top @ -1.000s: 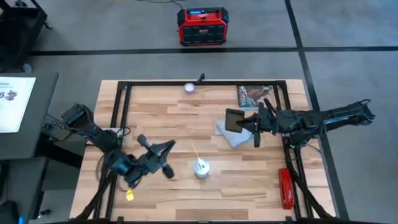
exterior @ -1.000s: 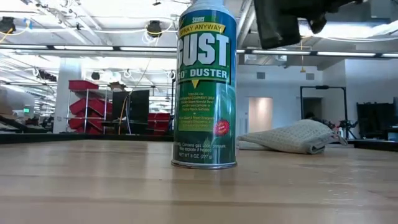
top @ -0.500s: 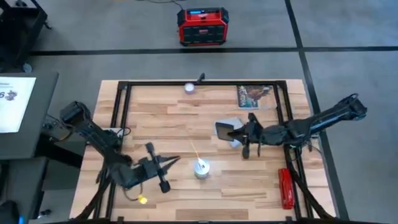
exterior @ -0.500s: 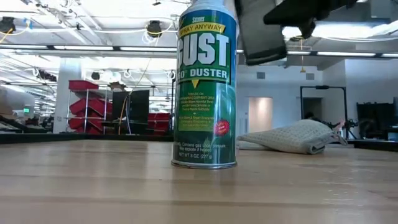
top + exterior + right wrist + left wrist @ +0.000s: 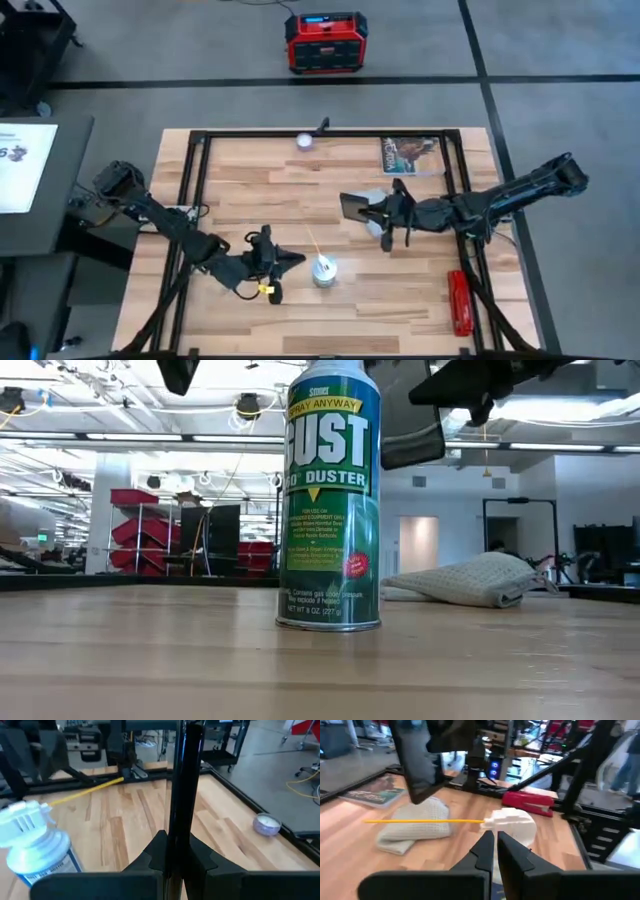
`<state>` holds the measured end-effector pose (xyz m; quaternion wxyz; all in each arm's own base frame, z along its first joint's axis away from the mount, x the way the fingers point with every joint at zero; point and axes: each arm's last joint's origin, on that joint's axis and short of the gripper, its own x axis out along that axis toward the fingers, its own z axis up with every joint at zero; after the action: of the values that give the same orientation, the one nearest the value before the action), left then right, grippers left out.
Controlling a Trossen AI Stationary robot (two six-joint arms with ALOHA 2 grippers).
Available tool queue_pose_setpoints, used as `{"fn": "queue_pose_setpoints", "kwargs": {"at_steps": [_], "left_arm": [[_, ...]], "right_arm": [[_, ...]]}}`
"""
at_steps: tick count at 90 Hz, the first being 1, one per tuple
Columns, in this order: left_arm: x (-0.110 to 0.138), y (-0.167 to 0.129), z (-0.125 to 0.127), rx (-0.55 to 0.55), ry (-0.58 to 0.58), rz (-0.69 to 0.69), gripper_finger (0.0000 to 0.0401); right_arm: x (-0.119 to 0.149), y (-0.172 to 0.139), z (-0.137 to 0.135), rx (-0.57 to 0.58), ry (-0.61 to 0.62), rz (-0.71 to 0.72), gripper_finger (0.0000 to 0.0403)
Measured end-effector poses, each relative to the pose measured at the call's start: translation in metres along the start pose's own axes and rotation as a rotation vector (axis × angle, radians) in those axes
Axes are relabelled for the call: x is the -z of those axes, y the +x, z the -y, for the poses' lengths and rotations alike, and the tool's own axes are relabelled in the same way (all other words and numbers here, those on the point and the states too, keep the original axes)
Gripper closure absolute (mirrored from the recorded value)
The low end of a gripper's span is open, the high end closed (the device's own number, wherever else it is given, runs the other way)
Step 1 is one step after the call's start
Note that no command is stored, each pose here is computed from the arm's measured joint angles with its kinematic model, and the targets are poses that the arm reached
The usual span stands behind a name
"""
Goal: Apply microfiber cloth
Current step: Spray the front of the cellphone with the cleaning bottle
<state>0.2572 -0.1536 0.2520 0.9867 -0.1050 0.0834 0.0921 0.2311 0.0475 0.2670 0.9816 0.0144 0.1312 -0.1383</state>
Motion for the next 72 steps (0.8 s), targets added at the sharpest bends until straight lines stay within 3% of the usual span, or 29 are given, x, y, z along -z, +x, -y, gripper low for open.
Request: {"fn": "queue_pose_setpoints", "kwargs": {"at_steps": [22, 34, 47, 72], "left_arm": [[-0.005, 0.002, 0.002, 0.078, -0.05, 0.018, 0.0401], [0.009, 0.016, 0.005, 0.11, -0.081, -0.013, 0.0401], [0.025, 0.036, 0.006, 0.079, -0.077, -0.067, 0.0401], [0.017, 0.045, 0.01, 0.052, -0.036, -0.096, 0.0401]], "right_arm": [[-0.001, 0.001, 0.002, 0.011, 0.005, 0.003, 0.0387], [-0.001, 0.002, 0.003, 0.016, 0.007, 0.005, 0.0388], [-0.001, 0.003, 0.007, 0.03, 0.01, 0.004, 0.0388], [-0.001, 0.003, 0.007, 0.03, 0.008, 0.004, 0.0388]]}}
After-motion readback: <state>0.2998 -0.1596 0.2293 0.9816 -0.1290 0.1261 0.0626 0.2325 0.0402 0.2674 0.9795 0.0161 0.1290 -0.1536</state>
